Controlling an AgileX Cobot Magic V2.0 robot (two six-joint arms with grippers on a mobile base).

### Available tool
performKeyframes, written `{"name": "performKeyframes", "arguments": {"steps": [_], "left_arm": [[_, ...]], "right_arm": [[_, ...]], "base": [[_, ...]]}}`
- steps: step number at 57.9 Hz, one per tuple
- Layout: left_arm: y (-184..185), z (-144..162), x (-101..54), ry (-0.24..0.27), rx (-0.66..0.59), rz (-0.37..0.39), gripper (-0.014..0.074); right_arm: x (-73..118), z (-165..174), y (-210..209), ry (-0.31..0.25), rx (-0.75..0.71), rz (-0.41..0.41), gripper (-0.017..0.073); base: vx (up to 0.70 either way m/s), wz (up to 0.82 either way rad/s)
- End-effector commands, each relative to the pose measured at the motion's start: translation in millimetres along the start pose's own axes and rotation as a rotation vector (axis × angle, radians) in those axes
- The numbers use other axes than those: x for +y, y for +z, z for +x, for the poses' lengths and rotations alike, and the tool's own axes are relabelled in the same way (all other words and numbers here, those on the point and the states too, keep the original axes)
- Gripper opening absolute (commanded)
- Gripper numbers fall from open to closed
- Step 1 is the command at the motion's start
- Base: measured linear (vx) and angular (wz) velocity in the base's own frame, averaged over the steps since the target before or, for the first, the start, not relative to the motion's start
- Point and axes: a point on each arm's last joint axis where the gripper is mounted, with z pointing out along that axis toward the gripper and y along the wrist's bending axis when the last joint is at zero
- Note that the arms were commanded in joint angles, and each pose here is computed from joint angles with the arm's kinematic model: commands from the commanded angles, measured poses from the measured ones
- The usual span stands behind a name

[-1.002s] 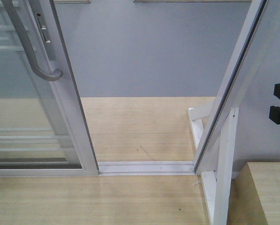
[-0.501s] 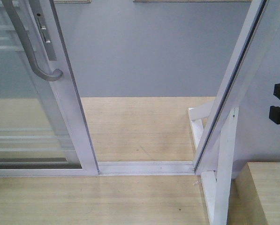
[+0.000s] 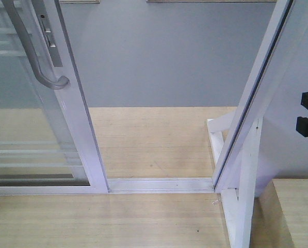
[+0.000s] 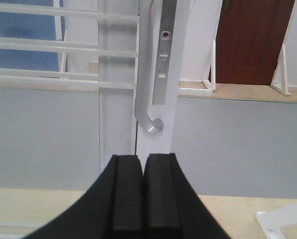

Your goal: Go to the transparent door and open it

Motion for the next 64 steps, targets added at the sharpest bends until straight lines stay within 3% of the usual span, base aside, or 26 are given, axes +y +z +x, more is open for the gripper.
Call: {"name": "performKeyframes", "arguments": {"steps": [1,10,16,55,64], "left_arm": [[-2,-2,-0.6,0.013,-0.122,0.017,-0.0006],[3,16,-0.3,0.018,-0.089,0.035,-0.0006],[3,16,-1.0,-0.024,-0.092,0.047,-0.0006],[3,16,-1.0,-0.023,-0.091,0.047,-0.0006],[3,16,-1.0,-0.023,-0.091,0.047,-0.0006]], "right_arm": [[-2.7,-17,-5,-0.003,-0.11,0.021,0.0342],[-2.5,-16,-5,-0.003,-0.1,0.019,0.0342],[-2.3,-15,-5,-0.003,-0.088,0.017,0.0342],[-2.2,-13,-4,-0.003,-0.079,0.016,0.0342],[-2.7,-14,-23,-0.033,-0.153,0.034,0.0299]], "base": [[0.0,0.0],[0.0,0.0],[0.0,-0.01],[0.0,0.0],[0.0,0.0]]}}
